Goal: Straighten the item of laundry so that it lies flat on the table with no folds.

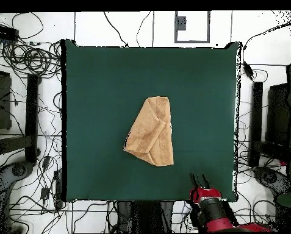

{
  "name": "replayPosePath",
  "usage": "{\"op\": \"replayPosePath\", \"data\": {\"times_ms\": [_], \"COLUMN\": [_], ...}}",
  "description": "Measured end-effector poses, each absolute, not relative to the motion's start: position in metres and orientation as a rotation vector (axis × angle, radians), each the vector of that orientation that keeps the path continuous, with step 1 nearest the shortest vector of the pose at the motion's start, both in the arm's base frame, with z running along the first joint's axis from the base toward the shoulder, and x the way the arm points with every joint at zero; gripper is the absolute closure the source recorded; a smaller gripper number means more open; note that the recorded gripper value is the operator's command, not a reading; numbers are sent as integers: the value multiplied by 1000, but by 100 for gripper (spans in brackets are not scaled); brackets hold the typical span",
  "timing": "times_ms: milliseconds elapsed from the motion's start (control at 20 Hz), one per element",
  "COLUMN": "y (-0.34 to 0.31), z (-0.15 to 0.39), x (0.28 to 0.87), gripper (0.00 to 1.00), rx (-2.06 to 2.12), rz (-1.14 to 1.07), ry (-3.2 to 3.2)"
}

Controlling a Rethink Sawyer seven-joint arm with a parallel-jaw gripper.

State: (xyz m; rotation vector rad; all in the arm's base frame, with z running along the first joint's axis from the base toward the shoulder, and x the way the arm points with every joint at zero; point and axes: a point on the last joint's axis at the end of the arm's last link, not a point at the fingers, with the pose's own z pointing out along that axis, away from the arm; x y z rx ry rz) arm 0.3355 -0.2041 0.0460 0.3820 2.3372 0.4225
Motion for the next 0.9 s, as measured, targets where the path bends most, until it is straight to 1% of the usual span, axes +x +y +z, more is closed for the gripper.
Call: {"op": "replayPosePath", "data": {"times_ms": [200, 500, 700, 900], "y": [-222, -216, -178, -148], "z": [49, 52, 58, 60], "x": [348, 381, 407, 411], "gripper": [0, 0, 0, 0], "rx": [397, 460, 525, 559], "rz": [404, 352, 329, 332], "ry": [2267, 2197, 2163, 2167]}}
